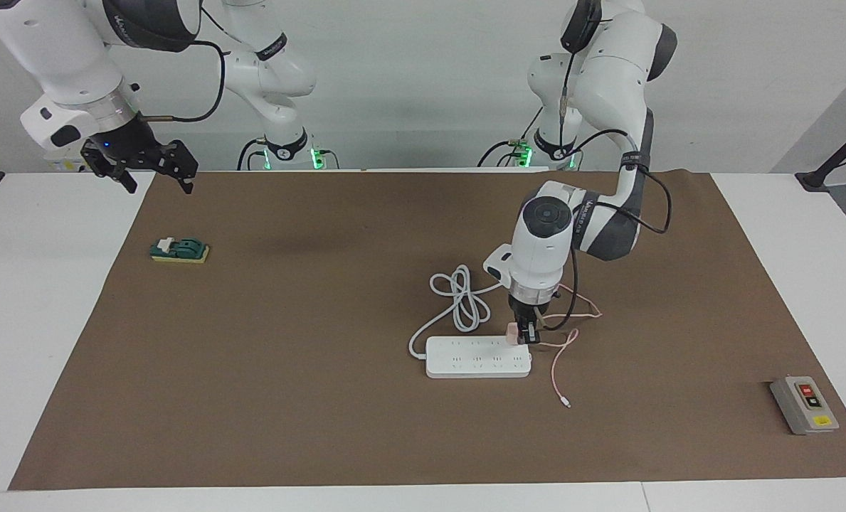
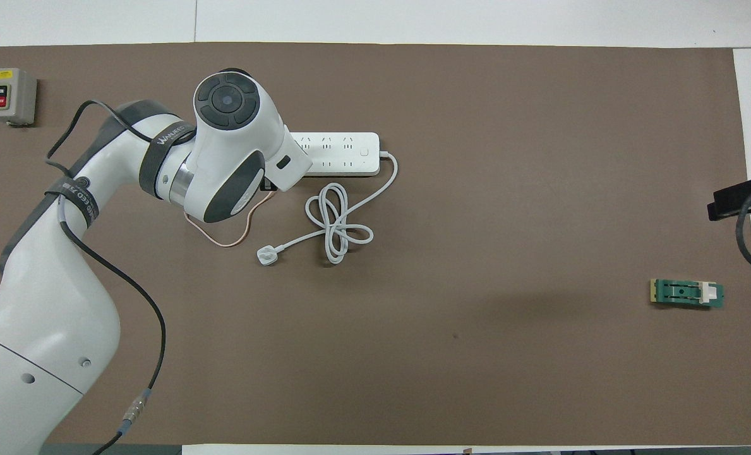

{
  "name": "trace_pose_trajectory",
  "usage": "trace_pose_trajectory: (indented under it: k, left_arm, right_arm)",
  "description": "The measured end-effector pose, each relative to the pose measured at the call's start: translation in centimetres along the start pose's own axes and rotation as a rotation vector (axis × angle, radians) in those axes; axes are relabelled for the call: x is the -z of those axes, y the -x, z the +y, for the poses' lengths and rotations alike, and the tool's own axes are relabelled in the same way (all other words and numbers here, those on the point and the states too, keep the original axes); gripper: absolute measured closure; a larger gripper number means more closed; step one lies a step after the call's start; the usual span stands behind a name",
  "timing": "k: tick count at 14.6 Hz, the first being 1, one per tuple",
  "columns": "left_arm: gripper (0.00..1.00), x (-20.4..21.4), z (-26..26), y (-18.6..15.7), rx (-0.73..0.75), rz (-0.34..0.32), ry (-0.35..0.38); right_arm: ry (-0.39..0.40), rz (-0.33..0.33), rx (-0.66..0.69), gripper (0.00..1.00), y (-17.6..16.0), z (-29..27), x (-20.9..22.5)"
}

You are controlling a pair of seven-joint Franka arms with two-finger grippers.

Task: Plug charger into power strip
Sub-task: 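Push the charger down into the socket with the left gripper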

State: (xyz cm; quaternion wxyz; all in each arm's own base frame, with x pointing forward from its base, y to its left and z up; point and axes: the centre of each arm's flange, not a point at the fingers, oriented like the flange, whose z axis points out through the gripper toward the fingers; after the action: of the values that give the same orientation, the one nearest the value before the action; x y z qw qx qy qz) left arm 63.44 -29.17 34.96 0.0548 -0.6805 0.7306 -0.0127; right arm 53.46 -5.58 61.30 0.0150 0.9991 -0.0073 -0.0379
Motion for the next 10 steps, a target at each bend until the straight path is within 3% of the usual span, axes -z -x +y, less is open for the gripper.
trace_pose_trajectory:
  k: [5, 10]
  left_arm:
    - [0.7, -0.3, -0.1, 0.2, 0.016, 0.01, 0.007]
    - [0.7, -0.3, -1.1, 0.8, 0.065, 0.035, 0.059]
  right_arm:
    - [0.0, 0.0, 0.001, 0.0, 0.0, 0.0, 0.0]
    - [0.0, 0.0, 0.001, 0.0, 0.0, 0.0, 0.0]
